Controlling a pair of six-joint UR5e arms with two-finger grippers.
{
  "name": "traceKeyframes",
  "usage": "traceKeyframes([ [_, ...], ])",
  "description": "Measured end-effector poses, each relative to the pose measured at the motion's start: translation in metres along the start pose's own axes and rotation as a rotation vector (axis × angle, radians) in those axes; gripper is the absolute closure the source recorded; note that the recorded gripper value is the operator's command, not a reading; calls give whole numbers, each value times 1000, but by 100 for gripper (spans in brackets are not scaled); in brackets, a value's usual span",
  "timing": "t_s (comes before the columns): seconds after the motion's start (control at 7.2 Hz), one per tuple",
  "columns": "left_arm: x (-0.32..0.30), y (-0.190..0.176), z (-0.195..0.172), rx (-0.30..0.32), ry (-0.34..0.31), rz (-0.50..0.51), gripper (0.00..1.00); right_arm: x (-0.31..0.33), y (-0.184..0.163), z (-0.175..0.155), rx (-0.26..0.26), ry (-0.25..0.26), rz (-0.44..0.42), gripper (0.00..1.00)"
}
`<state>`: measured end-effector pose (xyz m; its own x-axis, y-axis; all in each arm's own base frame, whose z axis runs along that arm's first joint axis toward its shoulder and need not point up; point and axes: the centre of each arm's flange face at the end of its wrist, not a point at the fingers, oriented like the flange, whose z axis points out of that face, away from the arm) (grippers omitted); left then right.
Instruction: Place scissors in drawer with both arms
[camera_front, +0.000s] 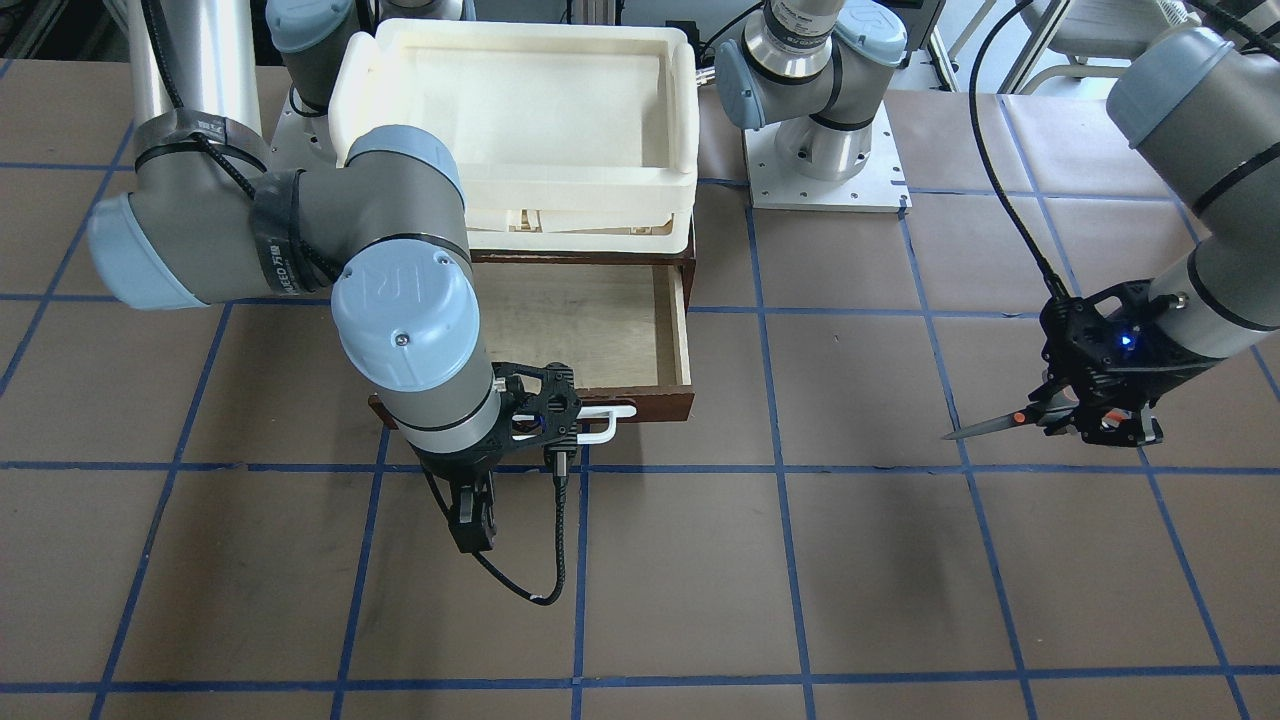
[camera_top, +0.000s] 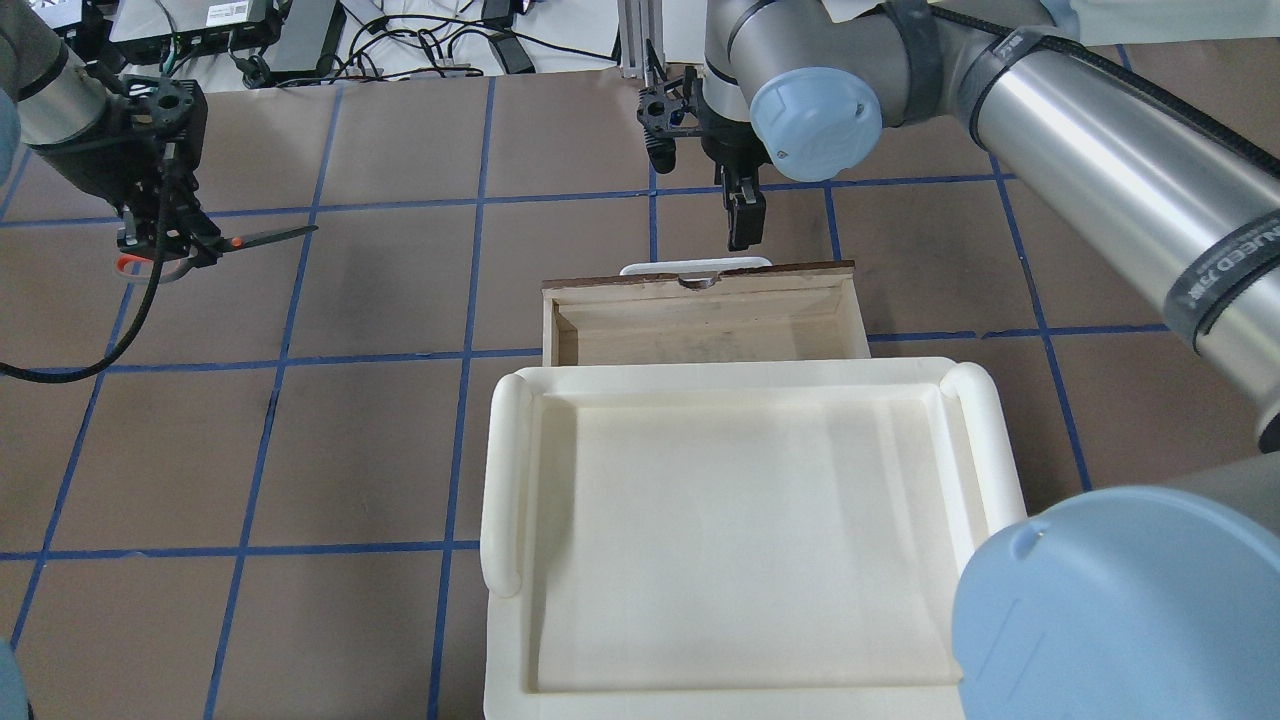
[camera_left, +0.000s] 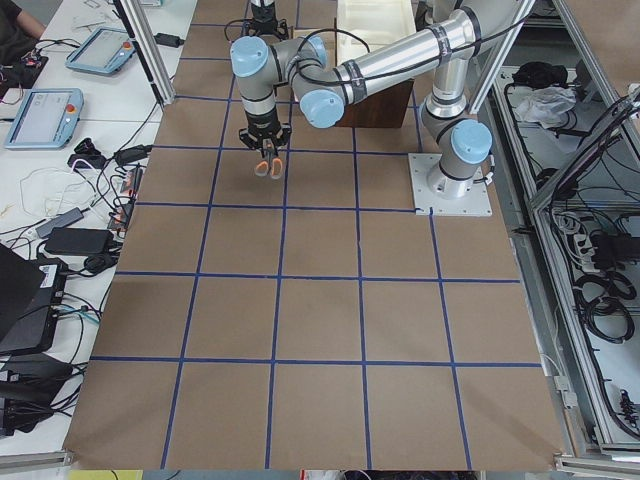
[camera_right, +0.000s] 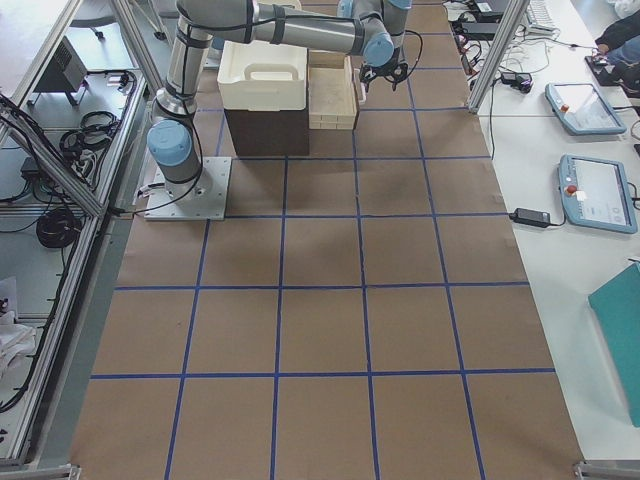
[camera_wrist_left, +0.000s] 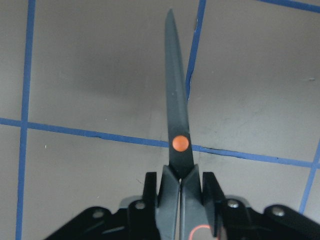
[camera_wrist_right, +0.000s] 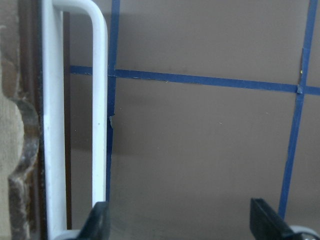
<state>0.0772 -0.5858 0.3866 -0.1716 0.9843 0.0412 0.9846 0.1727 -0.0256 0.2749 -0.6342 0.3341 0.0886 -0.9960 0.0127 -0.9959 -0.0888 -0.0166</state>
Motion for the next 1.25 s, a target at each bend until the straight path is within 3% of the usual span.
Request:
traceKeyframes([
  [0.28, 2, 0, 3, 2, 5, -1, 100, -2, 23, -35, 6, 27, 37, 0],
  [0.69, 3, 0, 6, 3, 9, -2, 100, -42, 108, -118, 2, -14, 186, 0],
  [0.97, 7, -10, -1, 1, 1, -51, 100, -81, 159, -163, -1, -57, 390, 0],
  [1.25, 23, -66, -16, -5, -11, -113, 100, -107, 175, -186, -8, -64, 708, 0],
])
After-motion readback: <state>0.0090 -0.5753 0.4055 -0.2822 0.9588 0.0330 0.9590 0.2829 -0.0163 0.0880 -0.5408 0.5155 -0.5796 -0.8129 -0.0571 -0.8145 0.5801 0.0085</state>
